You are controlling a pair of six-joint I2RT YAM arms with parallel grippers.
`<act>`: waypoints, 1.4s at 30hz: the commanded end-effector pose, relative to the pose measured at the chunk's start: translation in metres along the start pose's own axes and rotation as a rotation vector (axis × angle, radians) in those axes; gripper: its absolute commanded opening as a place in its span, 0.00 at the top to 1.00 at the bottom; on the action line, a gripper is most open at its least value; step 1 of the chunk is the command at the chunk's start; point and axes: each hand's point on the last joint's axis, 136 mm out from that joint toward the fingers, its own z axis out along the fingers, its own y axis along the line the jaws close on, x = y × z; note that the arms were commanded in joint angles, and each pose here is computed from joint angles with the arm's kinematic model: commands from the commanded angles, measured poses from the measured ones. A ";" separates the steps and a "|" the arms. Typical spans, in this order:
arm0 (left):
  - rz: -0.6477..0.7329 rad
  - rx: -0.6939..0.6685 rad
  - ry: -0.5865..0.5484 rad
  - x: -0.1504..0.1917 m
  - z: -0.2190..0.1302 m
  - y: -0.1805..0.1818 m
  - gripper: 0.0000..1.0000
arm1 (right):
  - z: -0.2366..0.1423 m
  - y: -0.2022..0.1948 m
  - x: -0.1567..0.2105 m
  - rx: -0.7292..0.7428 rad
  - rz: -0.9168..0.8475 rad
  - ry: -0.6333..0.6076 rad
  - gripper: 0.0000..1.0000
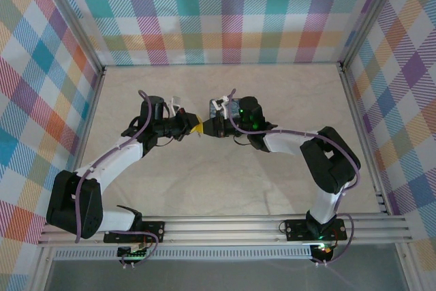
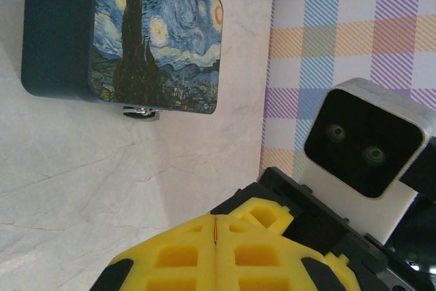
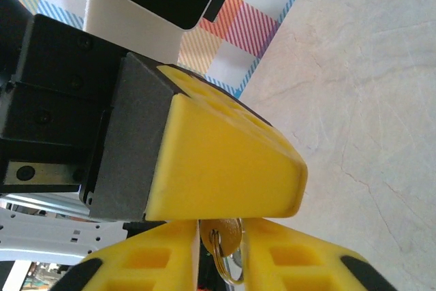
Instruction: Unlock a padlock with a key
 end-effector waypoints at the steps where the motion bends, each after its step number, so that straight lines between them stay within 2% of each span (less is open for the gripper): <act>1: 0.009 0.026 0.024 0.006 0.003 -0.006 1.00 | 0.003 0.023 -0.010 -0.084 -0.063 -0.021 0.84; 10: 0.002 0.005 0.016 0.007 0.003 0.000 1.00 | 0.000 0.023 -0.005 -0.116 0.003 -0.043 1.00; 11: 0.001 -0.002 0.014 0.006 0.003 0.002 0.95 | -0.001 0.021 -0.002 -0.110 0.005 -0.039 1.00; 13: 0.009 -0.017 0.012 0.006 0.002 0.003 0.73 | -0.002 0.017 0.004 -0.092 -0.001 -0.026 1.00; 14: 0.014 -0.030 0.012 0.006 0.001 0.005 0.67 | -0.003 0.015 0.007 -0.078 -0.003 -0.012 1.00; 18: 0.057 -0.077 0.017 0.005 -0.005 0.008 0.48 | -0.009 0.009 0.026 -0.020 -0.033 0.073 1.00; 19: 0.073 -0.090 0.022 0.005 -0.006 0.009 0.47 | -0.011 0.005 0.034 0.004 -0.032 0.102 1.00; 23: 0.150 -0.133 0.100 0.013 -0.011 0.010 0.46 | -0.024 0.003 0.053 0.068 -0.102 0.198 1.00; 25: 0.162 -0.147 0.162 0.022 -0.012 0.013 0.51 | -0.030 0.004 0.057 0.087 -0.121 0.236 1.00; 29: 0.230 -0.087 0.269 0.037 -0.012 0.004 0.63 | -0.039 0.002 0.060 0.102 -0.117 0.290 1.00; 35: 0.330 -0.004 0.443 0.061 -0.013 -0.003 0.65 | -0.043 0.012 0.061 0.059 -0.132 0.320 1.00; 42: 0.358 0.102 0.506 0.073 -0.014 -0.018 0.70 | -0.045 0.009 0.065 0.062 -0.114 0.346 1.00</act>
